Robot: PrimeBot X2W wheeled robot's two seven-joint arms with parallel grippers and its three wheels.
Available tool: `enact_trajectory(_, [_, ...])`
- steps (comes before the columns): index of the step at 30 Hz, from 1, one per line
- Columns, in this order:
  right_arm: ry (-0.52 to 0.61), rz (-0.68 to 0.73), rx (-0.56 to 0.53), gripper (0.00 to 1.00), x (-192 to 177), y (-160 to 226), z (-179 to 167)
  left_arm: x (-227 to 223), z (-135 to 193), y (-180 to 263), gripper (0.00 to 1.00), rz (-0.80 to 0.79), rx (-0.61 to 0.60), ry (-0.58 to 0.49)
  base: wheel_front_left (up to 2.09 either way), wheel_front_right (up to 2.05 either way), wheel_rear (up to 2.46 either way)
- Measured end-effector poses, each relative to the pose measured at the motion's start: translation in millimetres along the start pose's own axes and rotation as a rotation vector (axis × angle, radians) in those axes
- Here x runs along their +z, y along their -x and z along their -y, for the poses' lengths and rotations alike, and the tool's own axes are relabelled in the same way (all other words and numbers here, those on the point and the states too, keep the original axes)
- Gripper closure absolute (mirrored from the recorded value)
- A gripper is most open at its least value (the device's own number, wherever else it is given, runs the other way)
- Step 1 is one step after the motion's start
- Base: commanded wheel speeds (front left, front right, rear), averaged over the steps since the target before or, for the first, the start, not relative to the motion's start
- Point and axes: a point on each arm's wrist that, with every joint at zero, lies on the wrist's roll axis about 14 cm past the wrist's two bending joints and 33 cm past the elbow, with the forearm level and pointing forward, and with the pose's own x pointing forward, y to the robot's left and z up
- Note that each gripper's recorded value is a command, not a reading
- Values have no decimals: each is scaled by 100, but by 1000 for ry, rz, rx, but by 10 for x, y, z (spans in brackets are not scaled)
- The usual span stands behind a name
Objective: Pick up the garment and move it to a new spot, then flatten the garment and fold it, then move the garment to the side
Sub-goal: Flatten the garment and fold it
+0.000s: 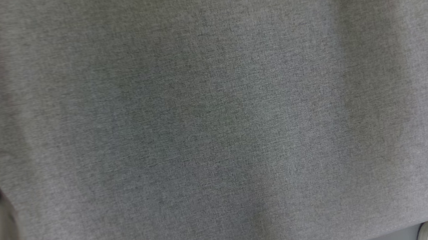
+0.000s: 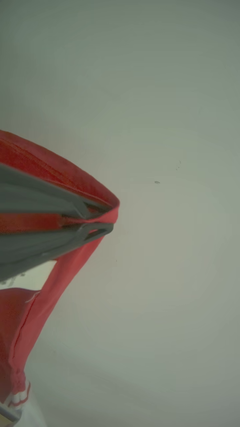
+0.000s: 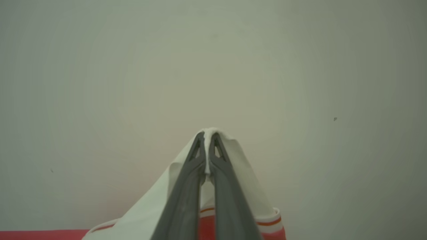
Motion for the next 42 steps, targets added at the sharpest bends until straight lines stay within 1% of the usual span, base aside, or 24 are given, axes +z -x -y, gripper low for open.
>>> enact_trajectory(2, [-12, -67, 7, 100, -216, 161, -6, -193, -58, 206, 100, -65, 22, 7, 0, 0, 0])
enact_trajectory(5, [-28, -148, 8, 100, -389, 413, 30, -352, -101, 506, 100, -134, 55, 39, 0, 0, 0])
enact_trajectory(10, [-71, -271, -20, 100, -480, 867, 133, -501, -125, 1045, 100, -249, 114, 85, 0, 0, 0])
enact_trajectory(16, [-107, -495, -66, 100, -563, 1549, 225, -551, -63, 1667, 100, -384, 179, 122, 0, 0, 0])
enact_trajectory(21, [-73, -649, -66, 100, -494, 2087, 217, -440, 68, 2064, 100, -438, 222, 157, 0, 0, 0])
enact_trajectory(26, [-82, -735, -118, 100, -347, 2598, 268, -267, 98, 2437, 100, -459, 291, 173, 0, 0, 0])
enact_trajectory(30, [-65, -754, -142, 100, -134, 2878, 274, -93, 94, 2714, 100, -460, 337, 168, 0, 0, 0])
enact_trajectory(33, [-87, -755, -169, 100, -1, 3081, 240, 23, 135, 2881, 100, -457, 348, 159, 0, 0, 0])
enact_trajectory(38, [-76, -777, -208, 100, 178, 3412, 203, 150, 225, 3145, 100, -473, 340, 115, 0, 0, 0])
enact_trajectory(42, [-92, -792, -232, 100, 265, 3628, 112, 231, 234, 3348, 100, -482, 362, 67, 0, 0, 0])
